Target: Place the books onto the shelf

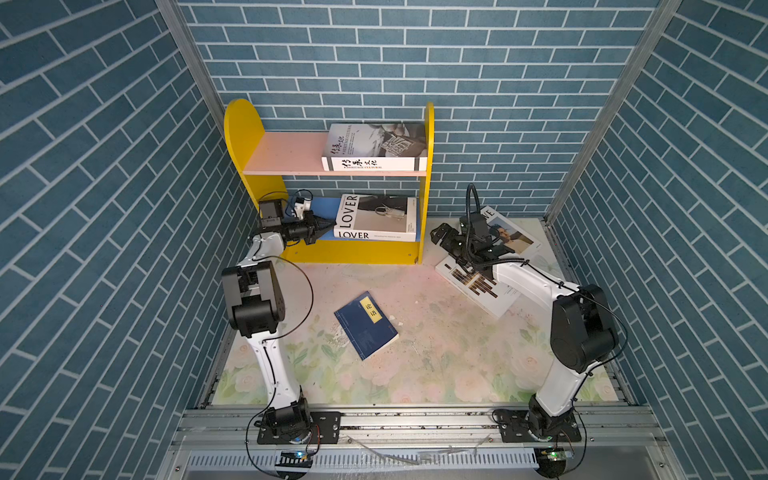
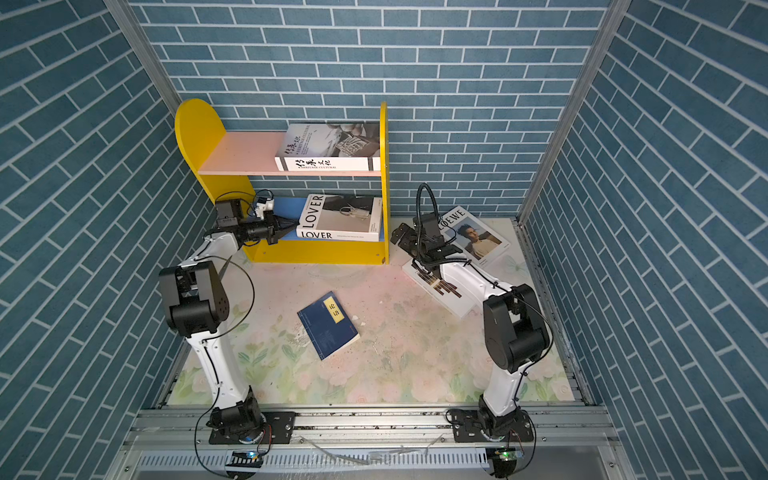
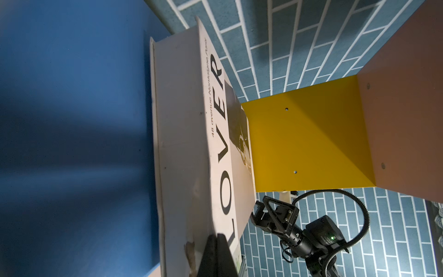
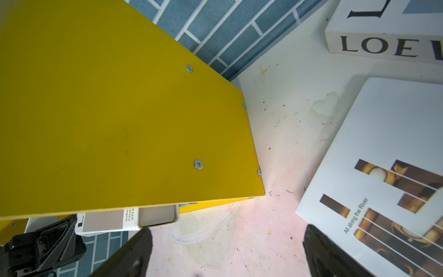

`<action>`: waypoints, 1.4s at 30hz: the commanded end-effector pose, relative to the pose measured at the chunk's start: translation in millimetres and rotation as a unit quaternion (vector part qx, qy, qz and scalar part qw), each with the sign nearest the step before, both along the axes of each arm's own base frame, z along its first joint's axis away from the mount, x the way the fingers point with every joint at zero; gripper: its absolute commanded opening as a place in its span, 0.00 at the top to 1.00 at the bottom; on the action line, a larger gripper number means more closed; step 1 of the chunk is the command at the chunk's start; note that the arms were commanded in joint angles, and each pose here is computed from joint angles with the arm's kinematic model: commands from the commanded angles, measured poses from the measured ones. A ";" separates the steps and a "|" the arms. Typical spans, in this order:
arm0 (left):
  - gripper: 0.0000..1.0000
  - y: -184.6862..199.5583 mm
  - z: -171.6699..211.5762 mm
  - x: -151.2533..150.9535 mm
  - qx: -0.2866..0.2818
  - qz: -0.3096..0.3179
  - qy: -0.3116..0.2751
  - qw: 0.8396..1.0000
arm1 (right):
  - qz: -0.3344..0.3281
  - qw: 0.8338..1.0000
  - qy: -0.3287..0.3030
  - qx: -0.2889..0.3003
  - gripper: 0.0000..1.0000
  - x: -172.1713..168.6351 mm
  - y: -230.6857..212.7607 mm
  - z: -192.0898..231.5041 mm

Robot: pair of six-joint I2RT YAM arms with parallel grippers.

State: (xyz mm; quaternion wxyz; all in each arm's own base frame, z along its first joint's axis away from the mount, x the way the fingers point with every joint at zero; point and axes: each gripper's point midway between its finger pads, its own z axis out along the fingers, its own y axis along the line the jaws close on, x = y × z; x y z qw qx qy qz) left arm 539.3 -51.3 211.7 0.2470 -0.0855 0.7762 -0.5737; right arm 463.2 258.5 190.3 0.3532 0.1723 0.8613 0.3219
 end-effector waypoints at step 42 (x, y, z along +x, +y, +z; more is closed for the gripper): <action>1.00 -28.4 4.9 -2.1 0.004 -0.021 -0.014 1.000 | -0.002 1.000 -0.004 -0.012 0.02 -2.0 -2.3 3.1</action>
